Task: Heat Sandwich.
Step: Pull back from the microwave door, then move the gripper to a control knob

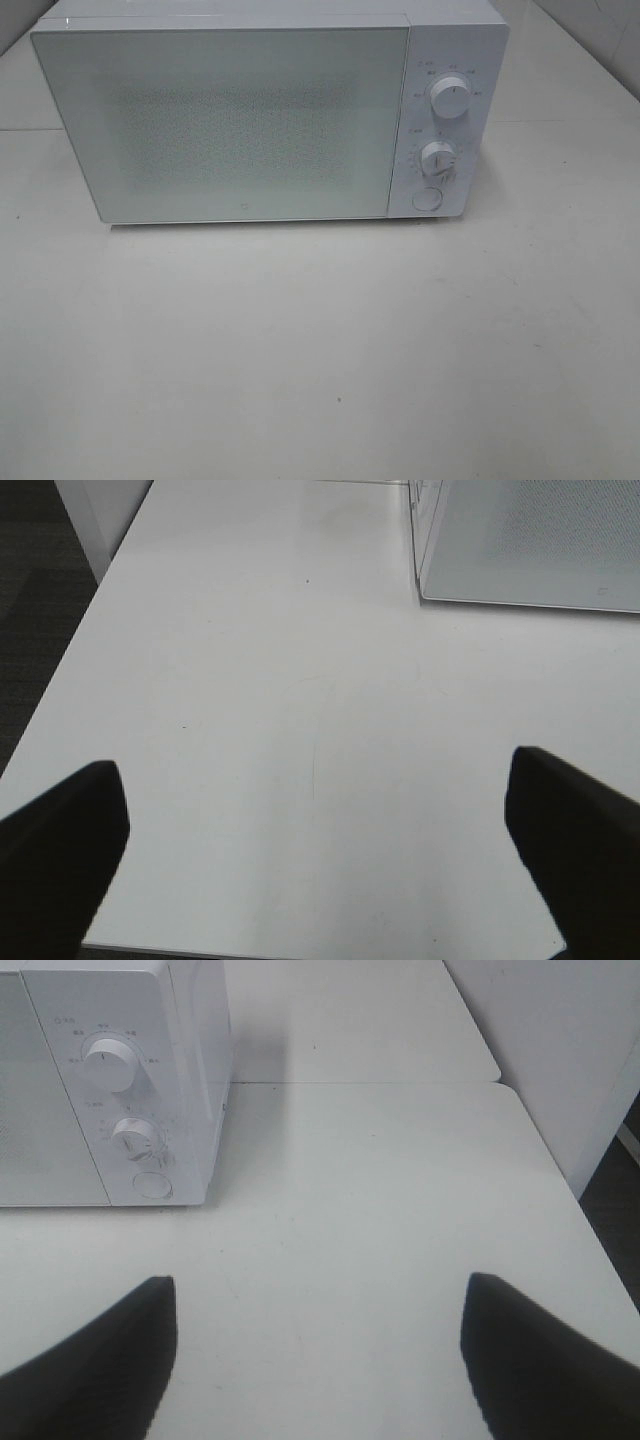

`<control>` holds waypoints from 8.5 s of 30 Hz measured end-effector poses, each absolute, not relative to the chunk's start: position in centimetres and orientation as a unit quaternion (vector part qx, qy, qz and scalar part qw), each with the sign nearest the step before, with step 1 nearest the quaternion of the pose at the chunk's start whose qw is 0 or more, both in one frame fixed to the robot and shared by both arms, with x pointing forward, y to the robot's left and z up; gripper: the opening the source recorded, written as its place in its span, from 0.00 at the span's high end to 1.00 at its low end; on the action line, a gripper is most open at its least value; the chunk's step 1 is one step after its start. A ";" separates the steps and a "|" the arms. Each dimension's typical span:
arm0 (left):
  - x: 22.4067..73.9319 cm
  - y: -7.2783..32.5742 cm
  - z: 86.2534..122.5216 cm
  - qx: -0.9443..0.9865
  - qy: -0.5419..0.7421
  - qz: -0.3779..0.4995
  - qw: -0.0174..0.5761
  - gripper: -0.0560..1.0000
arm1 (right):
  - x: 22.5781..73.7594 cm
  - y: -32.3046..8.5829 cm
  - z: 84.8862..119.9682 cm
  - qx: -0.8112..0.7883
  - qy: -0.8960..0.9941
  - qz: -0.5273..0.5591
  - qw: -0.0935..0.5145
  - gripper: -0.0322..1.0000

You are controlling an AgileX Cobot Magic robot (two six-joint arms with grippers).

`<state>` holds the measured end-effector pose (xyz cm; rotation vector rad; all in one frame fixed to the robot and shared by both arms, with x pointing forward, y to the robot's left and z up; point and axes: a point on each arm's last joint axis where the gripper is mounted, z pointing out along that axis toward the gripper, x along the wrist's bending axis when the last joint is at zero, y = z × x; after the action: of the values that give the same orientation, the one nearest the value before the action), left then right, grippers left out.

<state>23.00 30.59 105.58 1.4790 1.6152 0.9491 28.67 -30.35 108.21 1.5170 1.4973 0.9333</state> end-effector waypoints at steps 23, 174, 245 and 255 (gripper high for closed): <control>23.0 30.6 105.6 0.576 0.629 0.370 0.368 0.03 | 37.2 -29.7 107.7 0.593 0.607 0.368 0.381 0.24; 23.0 30.6 105.6 0.576 0.629 0.370 0.368 0.03 | 55.8 -15.3 88.9 0.543 0.575 0.418 0.447 0.24; 23.0 30.6 105.6 0.576 0.629 0.370 0.369 0.03 | 55.6 -15.5 89.4 0.635 0.468 0.491 0.369 0.55; 23.0 30.6 105.6 0.576 0.629 0.370 0.369 0.03 | 55.5 -15.6 89.3 0.707 0.356 0.539 0.289 0.55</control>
<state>22.98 30.59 105.58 1.4783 1.6145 0.9497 55.52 -15.65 89.35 1.8862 0.9507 1.4382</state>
